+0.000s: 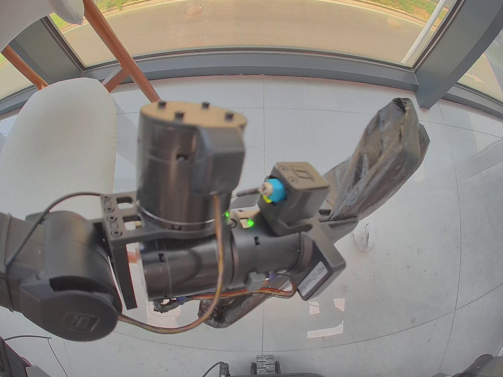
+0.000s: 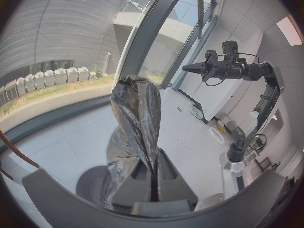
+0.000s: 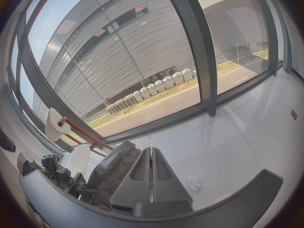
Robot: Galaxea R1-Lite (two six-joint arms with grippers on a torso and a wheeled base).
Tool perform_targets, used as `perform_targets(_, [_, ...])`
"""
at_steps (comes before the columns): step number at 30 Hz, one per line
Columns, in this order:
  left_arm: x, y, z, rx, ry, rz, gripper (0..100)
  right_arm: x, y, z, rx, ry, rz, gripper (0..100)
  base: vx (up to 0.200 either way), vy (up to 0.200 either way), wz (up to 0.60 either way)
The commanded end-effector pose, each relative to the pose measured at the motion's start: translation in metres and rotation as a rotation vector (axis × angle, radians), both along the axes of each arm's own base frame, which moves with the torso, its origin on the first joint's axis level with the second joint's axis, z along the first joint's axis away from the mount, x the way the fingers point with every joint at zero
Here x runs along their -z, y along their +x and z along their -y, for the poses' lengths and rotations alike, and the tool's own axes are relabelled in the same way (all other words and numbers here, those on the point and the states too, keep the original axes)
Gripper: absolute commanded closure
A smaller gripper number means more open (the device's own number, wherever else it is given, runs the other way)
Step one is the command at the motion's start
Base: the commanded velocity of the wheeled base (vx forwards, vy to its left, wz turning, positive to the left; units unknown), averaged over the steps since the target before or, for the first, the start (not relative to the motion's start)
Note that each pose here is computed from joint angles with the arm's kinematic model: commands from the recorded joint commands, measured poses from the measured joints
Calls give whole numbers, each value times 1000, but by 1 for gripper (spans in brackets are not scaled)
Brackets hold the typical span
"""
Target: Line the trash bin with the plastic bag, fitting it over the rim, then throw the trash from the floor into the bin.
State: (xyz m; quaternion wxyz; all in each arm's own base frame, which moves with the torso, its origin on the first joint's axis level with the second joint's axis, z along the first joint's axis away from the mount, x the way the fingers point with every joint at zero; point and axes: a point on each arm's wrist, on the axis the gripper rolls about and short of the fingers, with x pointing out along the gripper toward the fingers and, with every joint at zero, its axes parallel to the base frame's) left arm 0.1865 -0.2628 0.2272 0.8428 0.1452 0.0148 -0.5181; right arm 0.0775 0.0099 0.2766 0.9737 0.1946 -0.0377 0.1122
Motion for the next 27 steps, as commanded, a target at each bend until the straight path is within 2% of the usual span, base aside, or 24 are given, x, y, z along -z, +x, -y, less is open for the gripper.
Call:
perform_targets(1, [41,6,-38,-82,50,31,100,6,13,-1,1,-6,-50,100,0,0,0])
perform_targets(3, [47,9,-47,-108,58,25,100,13,21,-1,6,-19,-89,100,0,0,0])
perform_targets(5, [41,6,-60,-132,44,42,100,28,35,-1,12,-42,-169,100,0,0,0])
perform_targets(7, [37,1,-67,-139,37,45,100,42,53,-1,-22,-88,-241,100,0,0,0])
perform_targets(9, [36,-2,-71,-141,34,48,100,50,75,6,-46,-135,-261,100,0,0,0])
perform_targets(13, [29,-6,-76,-152,15,68,100,62,120,17,-127,-196,-218,100,0,0,0])
perform_targets(14, [29,-6,-76,-152,15,68,100,62,120,17,-127,-196,-218,100,0,0,0])
perform_targets(16, [26,-7,-78,-171,7,77,100,72,150,14,-180,-203,-169,100,0,0,0])
perform_targets(19, [24,-7,-79,-186,-1,85,100,96,183,-1,-245,-200,-171,100,0,0,0])
perform_targets(22, [24,-9,-80,-185,0,84,100,111,202,-8,-269,-195,-151,100,0,0,0])
perform_targets(27, [30,-12,-81,-176,17,69,100,125,240,-43,-363,-122,-23,100,0,0,0])
